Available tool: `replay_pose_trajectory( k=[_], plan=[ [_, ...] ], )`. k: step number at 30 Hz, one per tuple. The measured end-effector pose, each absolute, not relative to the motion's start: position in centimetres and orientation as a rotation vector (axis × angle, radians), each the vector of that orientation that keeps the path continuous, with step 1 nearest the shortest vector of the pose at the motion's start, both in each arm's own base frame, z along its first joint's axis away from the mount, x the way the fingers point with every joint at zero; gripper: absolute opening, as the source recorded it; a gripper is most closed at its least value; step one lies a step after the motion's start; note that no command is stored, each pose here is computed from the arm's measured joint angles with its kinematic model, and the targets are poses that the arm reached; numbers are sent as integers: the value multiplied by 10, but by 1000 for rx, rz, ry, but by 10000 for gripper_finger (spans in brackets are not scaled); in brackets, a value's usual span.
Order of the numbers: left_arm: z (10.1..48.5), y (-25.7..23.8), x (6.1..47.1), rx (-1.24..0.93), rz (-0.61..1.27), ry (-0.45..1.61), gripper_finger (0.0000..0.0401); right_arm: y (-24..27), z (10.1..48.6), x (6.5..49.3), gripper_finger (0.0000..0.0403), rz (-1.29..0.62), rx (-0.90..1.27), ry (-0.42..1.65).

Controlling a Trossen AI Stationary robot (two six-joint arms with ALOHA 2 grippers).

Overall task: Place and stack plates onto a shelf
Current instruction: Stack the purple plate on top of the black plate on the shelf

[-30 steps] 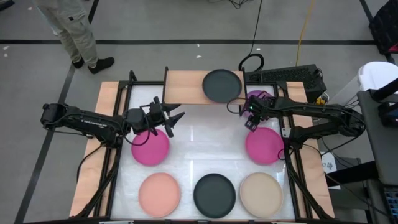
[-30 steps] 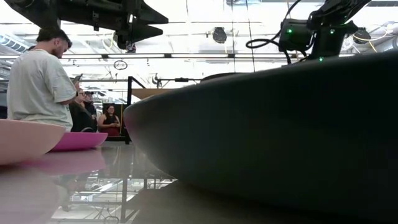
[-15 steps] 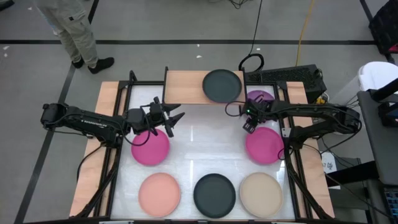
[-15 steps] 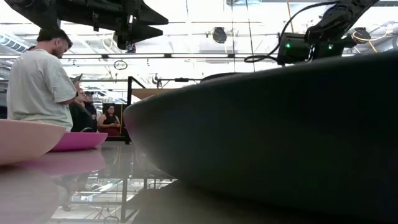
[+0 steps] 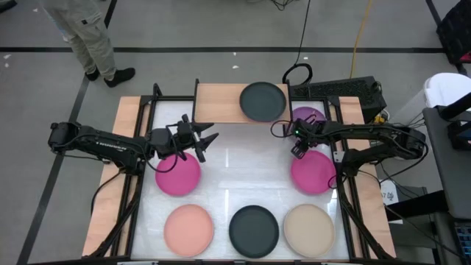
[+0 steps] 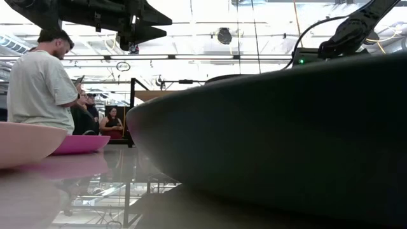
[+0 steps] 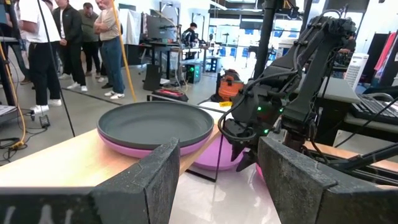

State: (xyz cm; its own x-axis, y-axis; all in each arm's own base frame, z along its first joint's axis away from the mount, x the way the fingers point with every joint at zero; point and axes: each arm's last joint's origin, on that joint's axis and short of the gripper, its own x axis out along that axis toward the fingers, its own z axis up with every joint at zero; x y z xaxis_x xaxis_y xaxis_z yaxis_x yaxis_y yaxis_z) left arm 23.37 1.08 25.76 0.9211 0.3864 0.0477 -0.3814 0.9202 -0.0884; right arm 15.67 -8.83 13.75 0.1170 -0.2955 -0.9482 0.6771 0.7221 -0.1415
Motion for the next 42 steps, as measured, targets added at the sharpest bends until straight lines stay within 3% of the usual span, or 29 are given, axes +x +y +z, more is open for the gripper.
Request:
replay_pose_trajectory(
  k=[10,18,31,36,42],
  plan=[
    [258,11,234,-83,395,-66,220,-90,139,157,12,-757,364,1244],
    [257,11,234,-87,395,-57,220,-88,153,153,5,-816,374,1144],
    [256,11,234,-90,395,-52,220,-80,229,128,0,-941,293,762],
    [256,11,234,-95,395,-54,220,-82,269,136,0,-873,141,562],
    [256,11,234,-100,395,-55,220,-80,315,162,0,-657,-52,367]
  ],
)
